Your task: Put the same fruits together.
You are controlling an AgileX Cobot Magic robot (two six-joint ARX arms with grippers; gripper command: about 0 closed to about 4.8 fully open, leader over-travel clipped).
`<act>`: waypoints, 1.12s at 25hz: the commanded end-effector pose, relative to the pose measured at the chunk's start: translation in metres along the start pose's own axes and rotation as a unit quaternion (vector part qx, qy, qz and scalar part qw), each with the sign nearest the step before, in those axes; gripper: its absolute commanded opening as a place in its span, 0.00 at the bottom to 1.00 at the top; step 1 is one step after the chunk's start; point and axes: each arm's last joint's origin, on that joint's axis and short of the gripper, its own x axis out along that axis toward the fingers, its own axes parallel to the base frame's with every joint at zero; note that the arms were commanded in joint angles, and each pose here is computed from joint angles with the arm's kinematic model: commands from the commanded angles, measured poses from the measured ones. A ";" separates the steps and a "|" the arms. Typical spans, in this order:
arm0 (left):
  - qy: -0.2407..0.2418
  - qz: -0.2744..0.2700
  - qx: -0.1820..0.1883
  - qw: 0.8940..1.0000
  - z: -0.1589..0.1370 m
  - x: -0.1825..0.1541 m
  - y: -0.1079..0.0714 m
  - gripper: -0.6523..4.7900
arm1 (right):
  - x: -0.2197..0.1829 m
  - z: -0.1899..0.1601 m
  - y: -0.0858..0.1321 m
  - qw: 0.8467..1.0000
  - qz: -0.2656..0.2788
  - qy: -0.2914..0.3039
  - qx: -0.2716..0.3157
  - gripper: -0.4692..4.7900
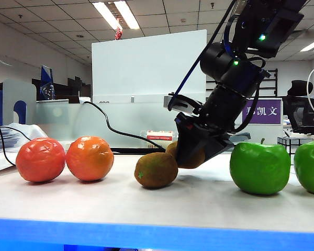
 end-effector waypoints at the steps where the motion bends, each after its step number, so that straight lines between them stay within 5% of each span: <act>1: -0.006 0.005 0.002 1.000 0.002 -0.003 0.000 1.00 | 0.000 0.001 0.000 1.000 0.002 -0.002 -0.003 0.45; 8: -0.005 0.008 0.002 1.000 0.002 -0.003 0.001 1.00 | 0.001 0.001 0.000 1.000 0.002 -0.002 -0.003 0.57; 14: -0.005 0.008 0.002 1.000 0.002 -0.003 0.001 1.00 | 0.000 0.001 0.000 1.000 0.001 -0.003 -0.003 0.80; 28: 0.003 0.009 0.000 1.000 0.001 -0.003 0.000 1.00 | -0.001 0.003 0.000 1.000 -0.003 -0.012 -0.006 0.81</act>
